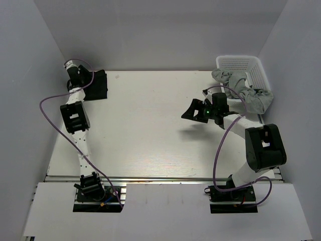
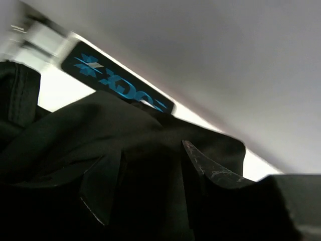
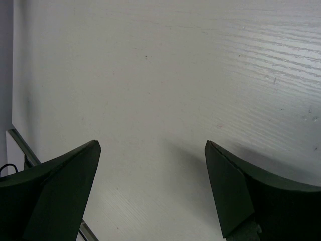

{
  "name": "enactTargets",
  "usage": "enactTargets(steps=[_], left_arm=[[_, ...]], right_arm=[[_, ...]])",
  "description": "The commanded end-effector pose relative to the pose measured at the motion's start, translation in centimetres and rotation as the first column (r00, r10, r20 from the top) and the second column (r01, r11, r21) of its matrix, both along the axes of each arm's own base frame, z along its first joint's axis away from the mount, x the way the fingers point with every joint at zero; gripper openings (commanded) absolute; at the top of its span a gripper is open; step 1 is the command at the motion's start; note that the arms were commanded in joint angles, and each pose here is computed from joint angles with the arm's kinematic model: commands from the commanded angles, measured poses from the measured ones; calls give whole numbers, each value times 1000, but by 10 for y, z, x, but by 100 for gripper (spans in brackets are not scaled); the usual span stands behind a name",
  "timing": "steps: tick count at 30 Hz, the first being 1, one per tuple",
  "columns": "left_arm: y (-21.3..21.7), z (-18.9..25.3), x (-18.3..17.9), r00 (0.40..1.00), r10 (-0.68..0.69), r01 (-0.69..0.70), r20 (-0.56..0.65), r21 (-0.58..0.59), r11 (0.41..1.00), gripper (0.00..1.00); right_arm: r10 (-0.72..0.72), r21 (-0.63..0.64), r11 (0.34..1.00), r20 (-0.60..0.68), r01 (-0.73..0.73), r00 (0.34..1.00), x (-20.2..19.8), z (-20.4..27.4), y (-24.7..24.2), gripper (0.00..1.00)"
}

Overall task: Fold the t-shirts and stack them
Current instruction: Smooth out wrinkles on the folded tshirt

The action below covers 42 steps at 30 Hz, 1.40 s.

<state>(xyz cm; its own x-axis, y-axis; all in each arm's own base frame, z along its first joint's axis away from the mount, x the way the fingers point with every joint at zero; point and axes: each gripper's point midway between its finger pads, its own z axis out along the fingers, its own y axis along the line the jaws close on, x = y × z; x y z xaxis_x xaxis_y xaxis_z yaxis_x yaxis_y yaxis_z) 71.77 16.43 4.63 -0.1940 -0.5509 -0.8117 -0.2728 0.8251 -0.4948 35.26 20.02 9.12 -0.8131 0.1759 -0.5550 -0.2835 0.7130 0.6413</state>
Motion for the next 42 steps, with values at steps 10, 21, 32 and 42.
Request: enactTargets(steps=[10, 21, 32, 42], left_arm=[[71, 53, -10, 953, 295, -297, 69, 19, 955, 66], [33, 73, 6, 984, 40, -50, 171, 55, 997, 77], [-25, 83, 6, 987, -117, 91, 106, 224, 970, 100], [-58, 40, 9, 983, -182, 177, 10, 182, 967, 78]], right_arm=[[6, -14, 1000, 84, -5, 996, 19, 28, -1, 90], [26, -1, 1000, 58, -26, 998, 20, 19, 6, 90], [45, 24, 999, 44, -46, 998, 14, 10, 9, 90], [54, 43, 998, 37, -56, 998, 11, 6, 11, 90]])
